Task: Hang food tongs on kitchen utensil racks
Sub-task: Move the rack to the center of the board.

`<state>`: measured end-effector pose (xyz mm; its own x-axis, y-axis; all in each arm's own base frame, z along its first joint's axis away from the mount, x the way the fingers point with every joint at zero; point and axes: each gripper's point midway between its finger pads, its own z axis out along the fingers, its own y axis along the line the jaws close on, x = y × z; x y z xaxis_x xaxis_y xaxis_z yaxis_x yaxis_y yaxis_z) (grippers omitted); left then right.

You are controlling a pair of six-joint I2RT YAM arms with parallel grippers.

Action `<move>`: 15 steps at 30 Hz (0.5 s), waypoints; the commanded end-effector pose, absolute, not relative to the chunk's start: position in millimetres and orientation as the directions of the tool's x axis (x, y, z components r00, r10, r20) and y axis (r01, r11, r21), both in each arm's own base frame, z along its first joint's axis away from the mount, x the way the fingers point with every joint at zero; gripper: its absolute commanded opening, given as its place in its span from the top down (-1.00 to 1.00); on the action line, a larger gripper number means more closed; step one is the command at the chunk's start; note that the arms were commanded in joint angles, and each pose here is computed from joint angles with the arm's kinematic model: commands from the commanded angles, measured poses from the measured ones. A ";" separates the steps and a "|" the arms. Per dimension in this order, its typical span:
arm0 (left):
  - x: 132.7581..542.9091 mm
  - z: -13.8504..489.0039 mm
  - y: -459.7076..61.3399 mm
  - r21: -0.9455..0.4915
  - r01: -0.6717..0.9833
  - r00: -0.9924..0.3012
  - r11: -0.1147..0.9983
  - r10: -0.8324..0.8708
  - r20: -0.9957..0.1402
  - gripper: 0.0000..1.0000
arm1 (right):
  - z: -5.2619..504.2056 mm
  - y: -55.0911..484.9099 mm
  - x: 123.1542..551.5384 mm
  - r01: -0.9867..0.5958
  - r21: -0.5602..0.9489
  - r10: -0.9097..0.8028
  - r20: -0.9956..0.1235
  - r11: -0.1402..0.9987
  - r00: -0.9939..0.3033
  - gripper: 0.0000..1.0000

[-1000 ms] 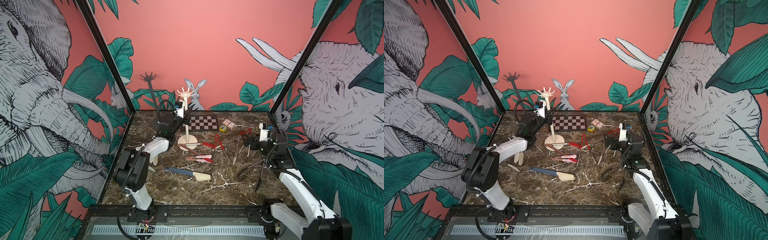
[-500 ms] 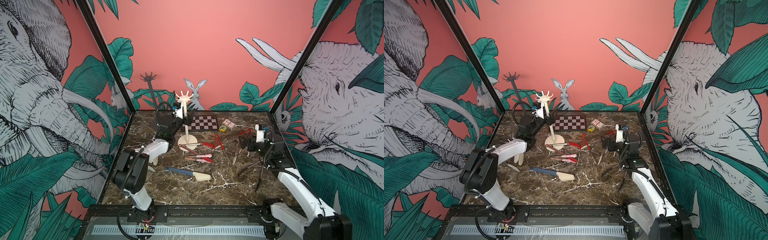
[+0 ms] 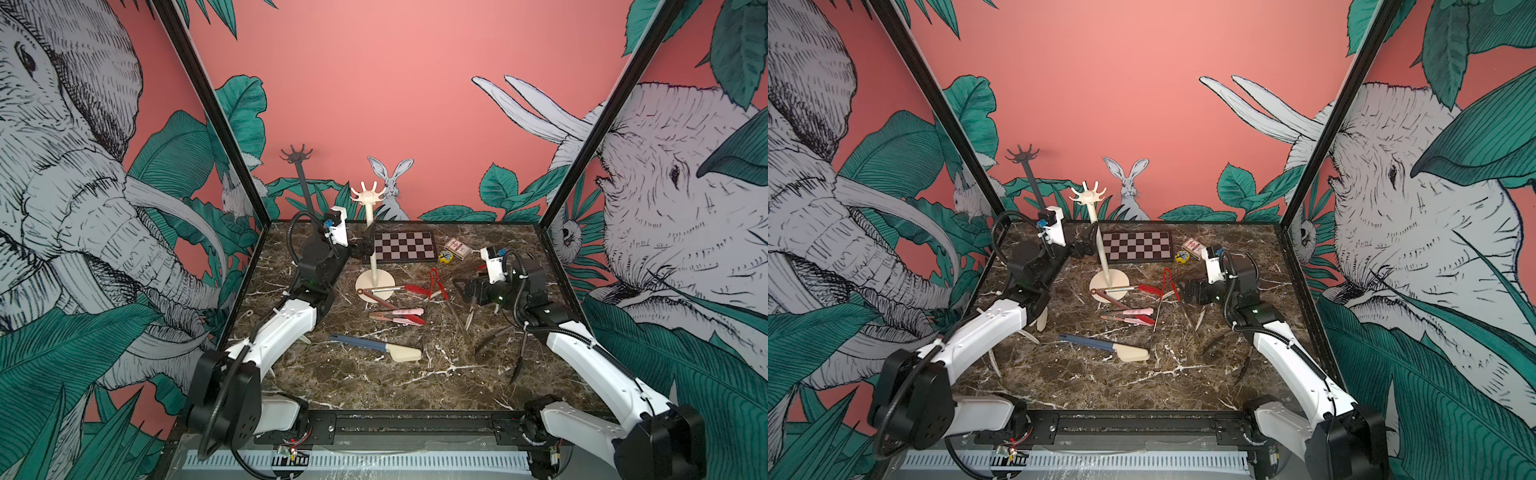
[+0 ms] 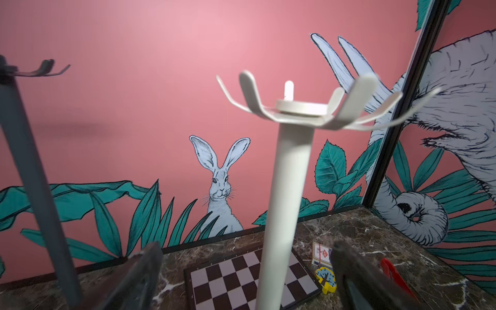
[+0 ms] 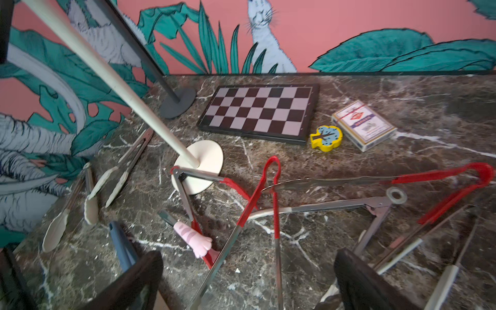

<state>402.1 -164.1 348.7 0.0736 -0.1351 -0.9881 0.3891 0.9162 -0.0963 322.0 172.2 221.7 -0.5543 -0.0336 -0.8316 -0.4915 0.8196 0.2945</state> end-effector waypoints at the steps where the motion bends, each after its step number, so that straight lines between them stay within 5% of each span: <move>1: 385.1 318.5 -140.9 -0.111 0.302 -0.061 0.947 -0.097 -0.993 -0.99 | 224.3 195.1 314.5 -0.571 0.274 -0.123 -0.819 0.774 -0.560 -0.97; 15: 302.5 222.0 -101.5 -0.243 0.137 -0.498 0.960 -0.145 -0.855 -0.99 | 184.6 296.2 311.1 -0.745 0.193 -0.445 -0.697 0.639 -0.563 -0.71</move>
